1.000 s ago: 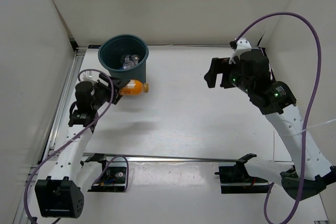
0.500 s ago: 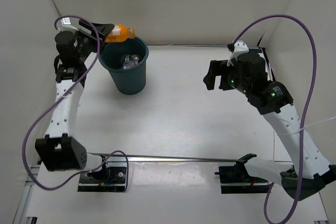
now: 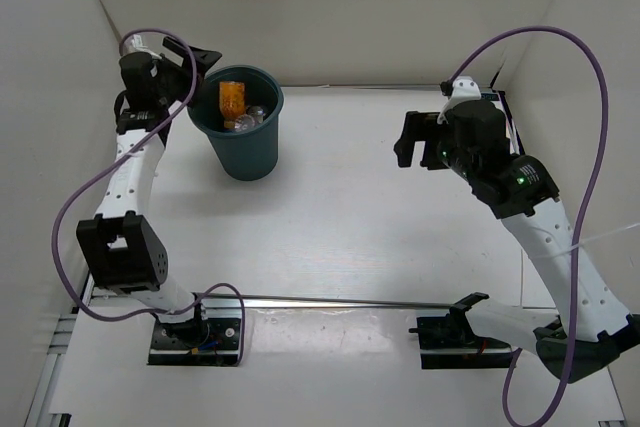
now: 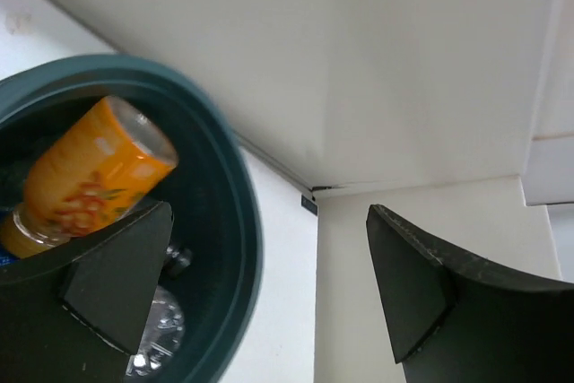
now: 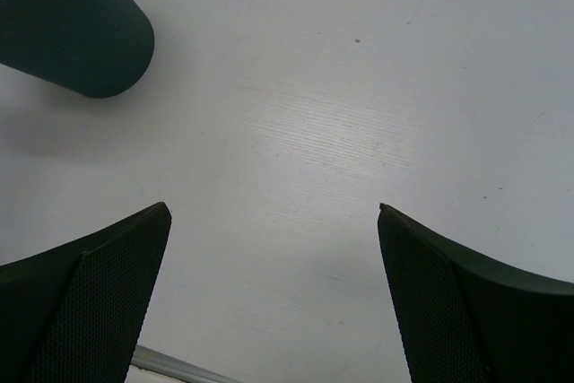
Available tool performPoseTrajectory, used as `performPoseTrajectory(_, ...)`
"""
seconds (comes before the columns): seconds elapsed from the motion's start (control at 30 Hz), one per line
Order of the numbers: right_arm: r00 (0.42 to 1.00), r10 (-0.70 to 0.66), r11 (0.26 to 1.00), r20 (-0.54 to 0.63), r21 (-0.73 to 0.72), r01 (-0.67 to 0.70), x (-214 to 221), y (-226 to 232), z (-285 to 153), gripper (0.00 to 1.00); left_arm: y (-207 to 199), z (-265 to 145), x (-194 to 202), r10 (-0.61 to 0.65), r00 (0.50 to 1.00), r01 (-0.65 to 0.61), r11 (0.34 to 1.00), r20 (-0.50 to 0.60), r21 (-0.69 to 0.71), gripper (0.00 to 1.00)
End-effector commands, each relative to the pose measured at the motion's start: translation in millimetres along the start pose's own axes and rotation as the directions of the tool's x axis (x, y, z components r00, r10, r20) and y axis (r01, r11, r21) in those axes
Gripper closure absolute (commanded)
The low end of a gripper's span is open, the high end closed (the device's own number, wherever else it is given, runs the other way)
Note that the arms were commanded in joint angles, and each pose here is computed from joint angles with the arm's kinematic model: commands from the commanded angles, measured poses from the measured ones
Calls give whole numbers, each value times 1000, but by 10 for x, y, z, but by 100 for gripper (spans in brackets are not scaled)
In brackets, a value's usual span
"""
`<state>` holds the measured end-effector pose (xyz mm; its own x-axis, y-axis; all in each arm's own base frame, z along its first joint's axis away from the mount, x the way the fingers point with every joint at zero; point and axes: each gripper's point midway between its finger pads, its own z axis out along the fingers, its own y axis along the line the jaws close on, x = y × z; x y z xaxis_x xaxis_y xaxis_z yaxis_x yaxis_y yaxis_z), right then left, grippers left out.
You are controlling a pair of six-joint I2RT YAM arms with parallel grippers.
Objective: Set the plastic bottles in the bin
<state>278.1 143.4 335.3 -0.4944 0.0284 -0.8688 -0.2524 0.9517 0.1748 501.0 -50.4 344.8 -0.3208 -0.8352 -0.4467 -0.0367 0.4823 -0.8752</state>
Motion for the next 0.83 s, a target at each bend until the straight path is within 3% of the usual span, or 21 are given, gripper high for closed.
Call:
performPoseTrajectory(0.0, 999, 42, 996, 31, 83, -44, -98, -126, -23, 1, -797, -545, -353, 149, 975, -172, 975, 163, 142, 0)
performPoseTrajectory(0.03, 998, 47, 991, 29, 121, -50, -113, -180, -14, 1, -912, -739, -384, 184, 962, -216, 965, 202, 149, 0)
performPoseTrajectory(0.1, 998, 42, 982, -54, 189, -31, -85, -244, 44, 1, -758, -918, -374, 265, 932, -291, 954, 246, 73, 0)
performPoseTrajectory(0.13, 995, 52, 971, -82, 235, -31, -85, -319, 57, 1, -804, -1232, -474, 276, 896, -300, 954, 348, 16, 0)
performPoseTrajectory(0.2, 990, 91, 942, -105, 332, -52, -77, -458, 62, 1, -291, -1381, -303, 319, 880, -294, 948, 351, -124, 0)
performPoseTrajectory(0.27, 987, 114, 952, -116, 297, -75, -41, -379, 97, 1, -112, -1766, -265, 349, 837, -291, 936, 422, -197, 0)
performPoseTrajectory(0.3, 986, 124, 955, -113, 285, -87, -57, -373, 110, 1, 274, -1775, -101, 374, 846, -285, 920, 380, -271, 0)
performPoseTrajectory(0.33, 983, 139, 958, -118, 268, -103, -46, -332, 115, 1, 473, -1861, 16, 417, 843, -310, 893, 339, -327, 0)
performPoseTrajectory(0.37, 983, 129, 966, -132, 239, -95, -51, -273, 169, 1, 565, -2074, 6, 438, 819, -300, 878, 372, -373, 0)
performPoseTrajectory(0.43, 988, 85, 977, -125, 206, -58, -83, -186, 183, 1, 1026, -2232, 172, 499, 815, -316, 809, 296, -495, 0)
performPoseTrajectory(0.5, 987, 70, 977, -141, 212, -39, -11, -168, 205, 1, 1202, -2446, 182, 554, 772, -328, 766, 310, -553, 0)
performPoseTrajectory(0.53, 986, 71, 980, -153, 194, -41, 32, -143, 195, 1, 1231, -2604, 106, 601, 727, -331, 731, 332, -597, 0)
performPoseTrajectory(0.63, 983, 63, 984, -170, 172, -33, 119, -123, 220, 1, 1448, -2820, 6, 615, 686, -228, 689, 389, -688, 0)
performPoseTrajectory(0.67, 983, 63, 984, -173, 173, -32, 145, -133, 207, 1, 1563, -2985, -92, 628, 648, -136, 652, 431, -746, 0)
performPoseTrajectory(0.8, 975, 84, 975, -205, 218, -38, 285, -207, 227, 1, 2039, -3227, -117, 672, 597, 59, 510, 439, -858, 0)
